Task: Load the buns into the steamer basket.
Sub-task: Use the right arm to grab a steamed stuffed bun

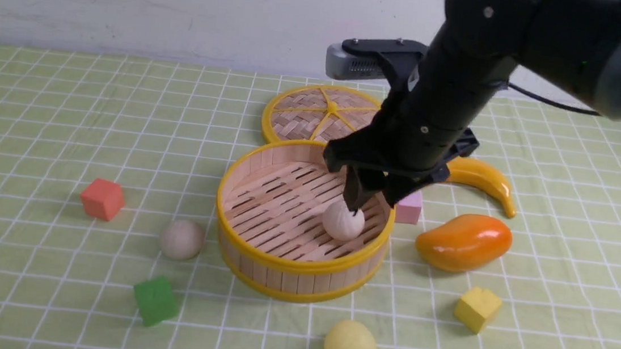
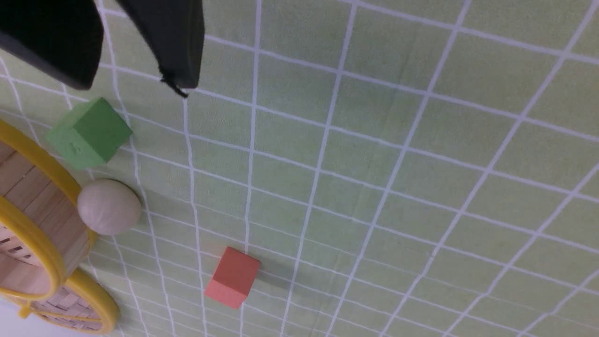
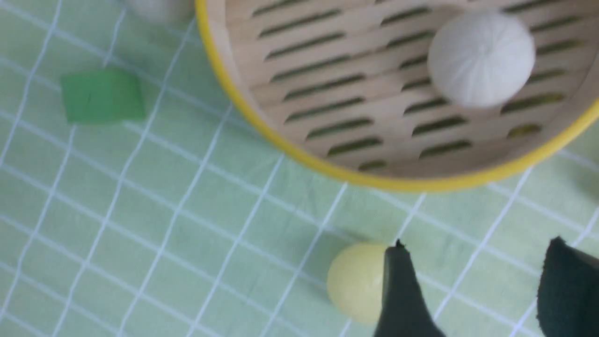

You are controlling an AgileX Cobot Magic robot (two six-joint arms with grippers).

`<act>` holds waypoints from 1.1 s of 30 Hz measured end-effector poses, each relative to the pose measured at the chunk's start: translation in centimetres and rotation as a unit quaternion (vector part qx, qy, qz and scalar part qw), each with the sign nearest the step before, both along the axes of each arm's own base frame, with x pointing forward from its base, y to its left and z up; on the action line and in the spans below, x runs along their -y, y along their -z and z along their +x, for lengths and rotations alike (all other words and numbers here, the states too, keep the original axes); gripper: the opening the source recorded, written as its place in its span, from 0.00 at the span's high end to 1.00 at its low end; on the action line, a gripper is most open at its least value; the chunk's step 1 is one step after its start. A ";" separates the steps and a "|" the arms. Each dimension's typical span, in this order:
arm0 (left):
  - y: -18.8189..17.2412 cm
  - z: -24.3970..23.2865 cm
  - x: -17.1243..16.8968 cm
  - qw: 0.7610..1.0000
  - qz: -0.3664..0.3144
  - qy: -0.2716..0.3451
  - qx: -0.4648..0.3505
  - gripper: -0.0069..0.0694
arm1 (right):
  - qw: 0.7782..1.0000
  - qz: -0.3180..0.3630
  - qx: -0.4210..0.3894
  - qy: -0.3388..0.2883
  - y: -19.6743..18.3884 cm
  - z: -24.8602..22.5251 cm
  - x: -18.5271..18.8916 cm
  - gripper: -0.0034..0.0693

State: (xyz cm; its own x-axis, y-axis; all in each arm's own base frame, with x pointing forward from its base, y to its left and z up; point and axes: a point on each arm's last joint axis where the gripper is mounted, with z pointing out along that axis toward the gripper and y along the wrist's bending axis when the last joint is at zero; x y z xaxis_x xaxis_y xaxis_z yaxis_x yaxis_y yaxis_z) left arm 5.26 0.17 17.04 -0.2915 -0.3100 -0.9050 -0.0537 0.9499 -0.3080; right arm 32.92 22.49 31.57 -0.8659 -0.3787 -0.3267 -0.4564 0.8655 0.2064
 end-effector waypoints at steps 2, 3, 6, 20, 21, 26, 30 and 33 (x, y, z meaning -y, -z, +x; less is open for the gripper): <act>0.0 0.0 0.0 1.000 0.000 0.000 0.000 0.60 | 1.000 -0.007 -0.014 -0.008 0.6 -1.3 0.3 0.43; 0.0 0.0 0.0 1.000 0.000 0.000 0.000 0.60 | 0.999 -0.016 -0.028 -0.013 1.4 -2.3 0.5 0.44; 0.0 0.0 0.0 1.000 0.000 0.000 0.000 0.60 | 0.998 -0.029 -0.053 -0.016 3.2 -3.3 0.7 0.46; 0.0 0.0 0.0 1.000 0.000 0.000 0.000 0.60 | 0.993 -0.075 -0.087 -0.040 11.2 -3.7 -2.2 0.48; 0.0 0.0 0.0 1.000 0.000 0.000 0.000 0.60 | 0.992 -0.082 -0.088 -0.042 11.5 -3.6 -2.2 0.48; 0.0 0.0 0.0 1.000 0.000 0.000 0.000 0.60 | 0.991 -0.088 -0.087 -0.043 12.2 -3.3 -2.3 0.48; 0.0 0.0 0.0 1.000 0.000 0.000 0.000 0.60 | 0.992 -0.086 -0.083 -0.041 12.6 -3.1 -2.4 0.52; 0.0 0.0 0.0 1.000 0.000 0.000 0.000 0.60 | 0.992 -0.086 -0.083 -0.041 12.9 -3.0 -2.5 0.66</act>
